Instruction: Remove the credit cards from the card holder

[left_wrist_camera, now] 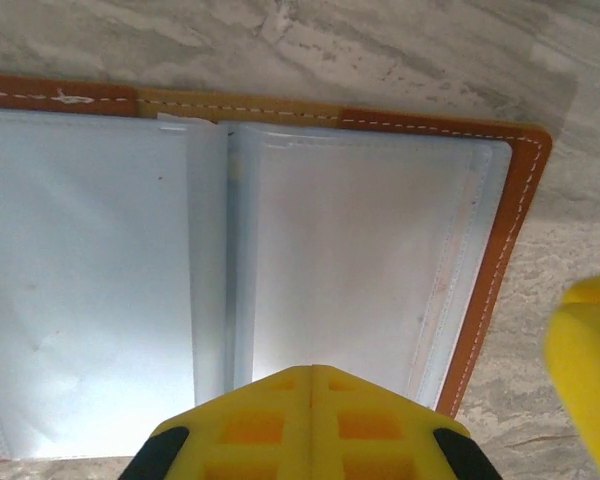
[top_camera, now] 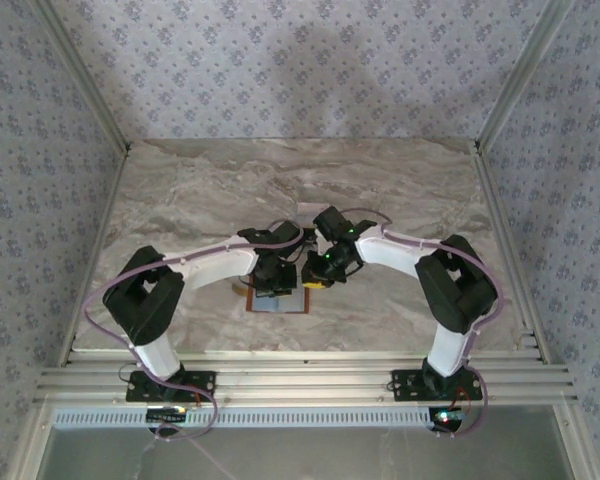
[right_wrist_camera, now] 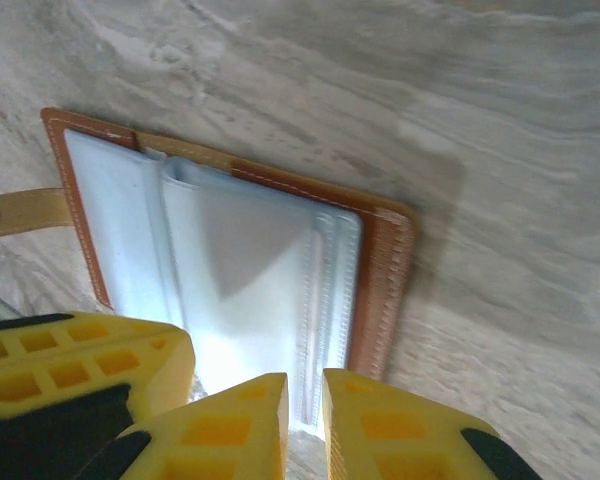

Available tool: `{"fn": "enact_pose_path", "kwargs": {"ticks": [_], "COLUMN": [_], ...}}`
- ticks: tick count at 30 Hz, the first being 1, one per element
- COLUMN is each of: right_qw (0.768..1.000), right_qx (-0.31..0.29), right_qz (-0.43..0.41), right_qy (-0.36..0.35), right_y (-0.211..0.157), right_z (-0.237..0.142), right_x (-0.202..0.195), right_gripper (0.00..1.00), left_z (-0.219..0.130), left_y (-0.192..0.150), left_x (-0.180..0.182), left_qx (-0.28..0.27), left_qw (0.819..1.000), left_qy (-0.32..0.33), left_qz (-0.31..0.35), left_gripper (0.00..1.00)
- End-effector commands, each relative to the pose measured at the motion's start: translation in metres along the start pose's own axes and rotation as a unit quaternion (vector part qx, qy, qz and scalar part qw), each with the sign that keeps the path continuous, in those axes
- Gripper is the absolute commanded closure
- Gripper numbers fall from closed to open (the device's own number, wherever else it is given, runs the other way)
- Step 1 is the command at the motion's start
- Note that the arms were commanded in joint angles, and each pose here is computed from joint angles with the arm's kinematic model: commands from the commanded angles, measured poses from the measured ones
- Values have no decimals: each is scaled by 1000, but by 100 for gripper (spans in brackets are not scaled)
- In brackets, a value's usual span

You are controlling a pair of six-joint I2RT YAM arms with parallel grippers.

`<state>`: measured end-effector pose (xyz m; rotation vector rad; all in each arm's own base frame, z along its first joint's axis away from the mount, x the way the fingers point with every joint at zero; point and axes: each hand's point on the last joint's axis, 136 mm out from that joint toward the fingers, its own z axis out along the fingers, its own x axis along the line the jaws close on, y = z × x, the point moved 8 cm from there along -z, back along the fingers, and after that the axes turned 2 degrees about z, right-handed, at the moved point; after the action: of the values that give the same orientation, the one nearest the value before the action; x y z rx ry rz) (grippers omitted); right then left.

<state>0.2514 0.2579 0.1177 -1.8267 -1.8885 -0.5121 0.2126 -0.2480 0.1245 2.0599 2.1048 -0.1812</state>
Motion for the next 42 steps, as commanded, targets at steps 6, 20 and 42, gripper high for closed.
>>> {"fn": "enact_pose_path", "kwargs": {"ticks": [6, 20, 42], "right_qw": [999, 999, 999], "right_qx": [33, 29, 17], "right_qz": [14, 6, -5], "right_qy": [2, -42, -44], "right_y": [3, 1, 3], "right_z": [30, 24, 13], "right_x": [3, -3, 11], "right_gripper": [81, 78, 66], "left_z": [-10, -16, 22], "left_y": [-3, -1, 0], "left_x": [15, 104, 82], "left_qx": [-2, 7, 75], "left_qw": [1000, 994, 996], "left_qy": [28, 86, -8], "left_qz": [4, -73, -54], "left_gripper": [99, 98, 94]}}
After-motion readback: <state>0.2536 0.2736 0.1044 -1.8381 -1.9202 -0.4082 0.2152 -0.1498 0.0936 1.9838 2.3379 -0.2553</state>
